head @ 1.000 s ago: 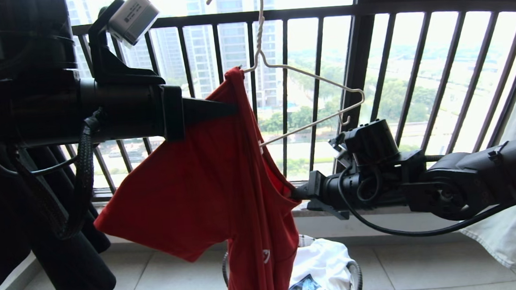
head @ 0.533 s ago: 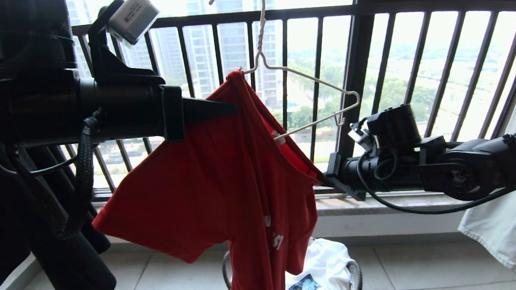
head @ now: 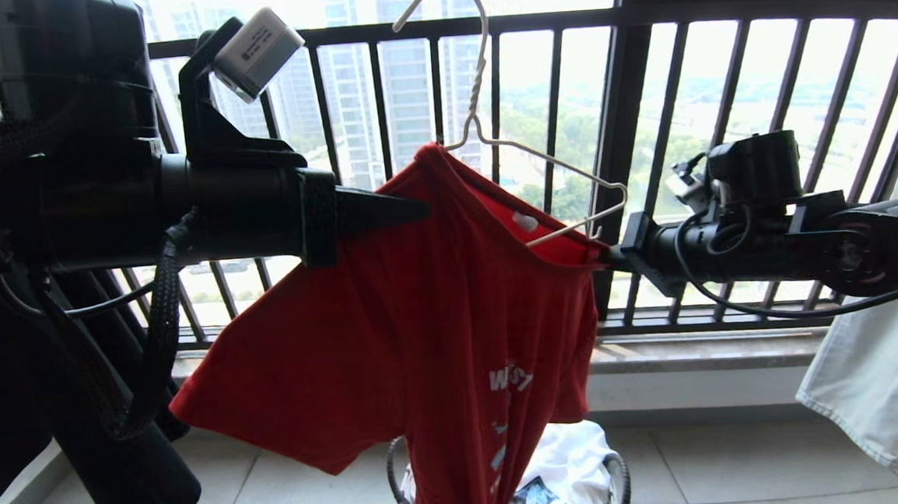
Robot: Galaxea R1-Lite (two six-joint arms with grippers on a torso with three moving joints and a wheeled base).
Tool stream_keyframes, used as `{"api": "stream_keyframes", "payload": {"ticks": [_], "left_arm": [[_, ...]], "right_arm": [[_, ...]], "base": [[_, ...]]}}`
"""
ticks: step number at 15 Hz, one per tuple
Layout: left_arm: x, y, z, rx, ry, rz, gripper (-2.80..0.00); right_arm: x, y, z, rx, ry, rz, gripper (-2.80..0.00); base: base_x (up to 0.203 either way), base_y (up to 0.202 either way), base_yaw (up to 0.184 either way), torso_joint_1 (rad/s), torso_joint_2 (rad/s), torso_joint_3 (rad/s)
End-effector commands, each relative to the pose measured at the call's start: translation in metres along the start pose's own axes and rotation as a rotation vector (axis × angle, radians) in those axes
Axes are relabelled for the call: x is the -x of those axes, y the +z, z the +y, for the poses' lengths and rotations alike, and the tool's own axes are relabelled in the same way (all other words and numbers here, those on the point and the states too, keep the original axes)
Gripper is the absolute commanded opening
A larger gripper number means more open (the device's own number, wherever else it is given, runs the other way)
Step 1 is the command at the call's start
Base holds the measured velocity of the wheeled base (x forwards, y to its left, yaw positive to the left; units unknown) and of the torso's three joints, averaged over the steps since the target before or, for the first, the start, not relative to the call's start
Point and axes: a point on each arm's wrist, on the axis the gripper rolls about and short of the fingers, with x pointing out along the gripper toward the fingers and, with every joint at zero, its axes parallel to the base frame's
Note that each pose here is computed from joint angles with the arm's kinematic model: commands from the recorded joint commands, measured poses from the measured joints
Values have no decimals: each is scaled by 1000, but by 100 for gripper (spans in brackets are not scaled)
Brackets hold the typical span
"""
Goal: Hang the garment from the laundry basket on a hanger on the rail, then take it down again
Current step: Hang the clothes on the clothes rack
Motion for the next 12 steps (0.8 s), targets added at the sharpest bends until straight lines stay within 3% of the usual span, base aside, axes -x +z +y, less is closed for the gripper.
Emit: {"api": "stream_keyframes", "payload": {"ticks": [1,8,12], "left_arm": [[0,-1,0,1,-4,1,-280],[-10,-7,-2,-10,-30,-6,-280],[-26,-16,4,7,-44,29,-280]], "right_arm": [[10,13,-7,-6,-4,-28,-280],[39,35,8,-10,-109,88,-280],[53,38,19,-10,-110,90,-280]], "base": [[0,0,0,0,0,0],[0,0,0,0,0,0],[0,0,0,0,0,0]]}}
